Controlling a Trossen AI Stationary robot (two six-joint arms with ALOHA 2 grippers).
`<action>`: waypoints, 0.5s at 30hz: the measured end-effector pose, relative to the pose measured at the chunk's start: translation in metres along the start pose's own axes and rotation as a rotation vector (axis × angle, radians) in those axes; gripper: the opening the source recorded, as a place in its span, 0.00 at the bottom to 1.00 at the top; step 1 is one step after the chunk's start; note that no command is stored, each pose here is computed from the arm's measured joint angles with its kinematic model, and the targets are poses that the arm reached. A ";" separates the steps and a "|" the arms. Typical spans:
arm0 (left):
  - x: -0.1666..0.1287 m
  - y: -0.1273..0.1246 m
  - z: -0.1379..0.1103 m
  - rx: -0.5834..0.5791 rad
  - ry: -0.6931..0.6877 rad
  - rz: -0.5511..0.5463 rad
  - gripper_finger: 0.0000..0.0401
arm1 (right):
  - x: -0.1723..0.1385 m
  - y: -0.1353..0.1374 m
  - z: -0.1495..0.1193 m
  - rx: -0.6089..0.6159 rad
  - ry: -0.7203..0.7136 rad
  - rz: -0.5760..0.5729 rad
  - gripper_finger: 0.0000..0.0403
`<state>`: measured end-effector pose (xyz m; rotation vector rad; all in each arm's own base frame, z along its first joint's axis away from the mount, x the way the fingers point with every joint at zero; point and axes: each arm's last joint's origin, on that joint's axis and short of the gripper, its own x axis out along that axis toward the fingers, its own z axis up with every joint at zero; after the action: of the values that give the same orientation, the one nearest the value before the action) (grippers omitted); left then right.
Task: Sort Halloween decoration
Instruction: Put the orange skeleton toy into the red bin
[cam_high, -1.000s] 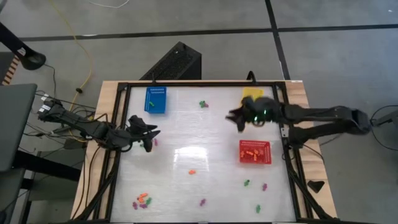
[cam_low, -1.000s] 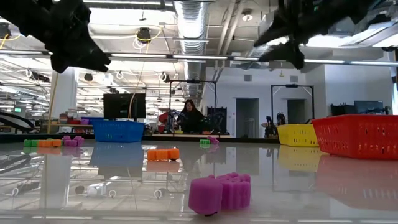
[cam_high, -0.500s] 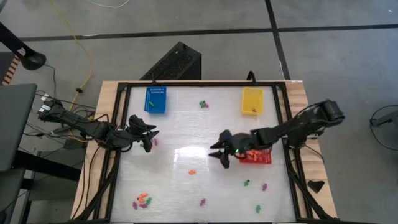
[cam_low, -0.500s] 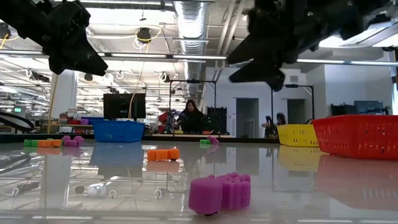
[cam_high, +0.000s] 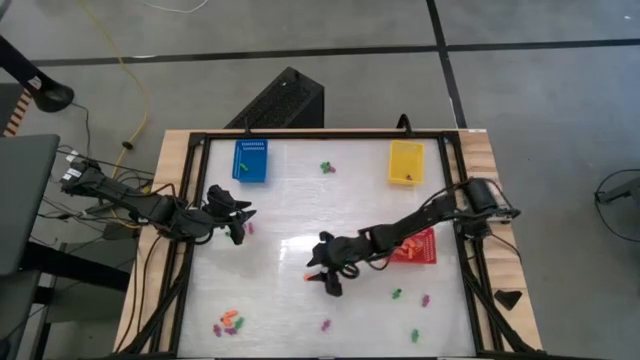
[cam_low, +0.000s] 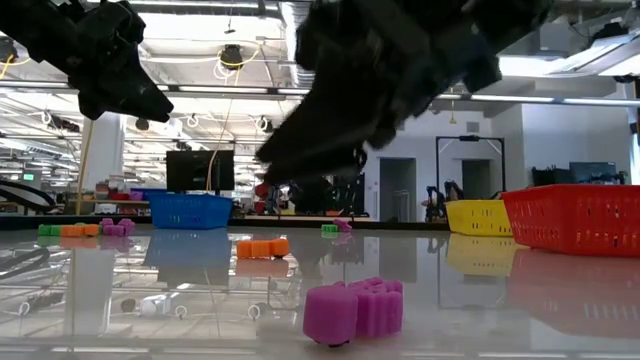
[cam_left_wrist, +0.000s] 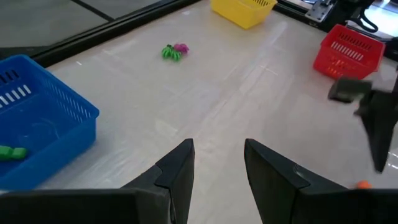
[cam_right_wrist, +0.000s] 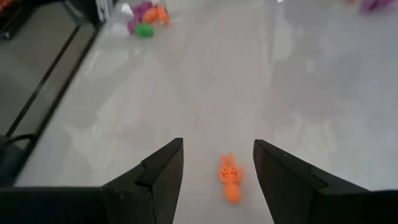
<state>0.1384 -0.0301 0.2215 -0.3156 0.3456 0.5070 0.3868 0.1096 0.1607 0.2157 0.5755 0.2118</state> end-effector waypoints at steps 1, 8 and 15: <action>0.000 0.000 0.000 0.000 0.000 0.000 0.32 | 0.005 0.000 -0.004 0.001 0.016 0.000 0.56; 0.000 0.000 0.000 0.000 0.000 0.000 0.32 | 0.033 0.000 -0.034 -0.011 0.081 -0.028 0.56; 0.000 0.000 0.000 0.000 0.000 -0.001 0.32 | 0.051 -0.018 -0.054 0.088 0.106 -0.094 0.55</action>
<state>0.1384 -0.0301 0.2215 -0.3159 0.3456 0.5062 0.4011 0.1136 0.0853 0.2628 0.6990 0.1075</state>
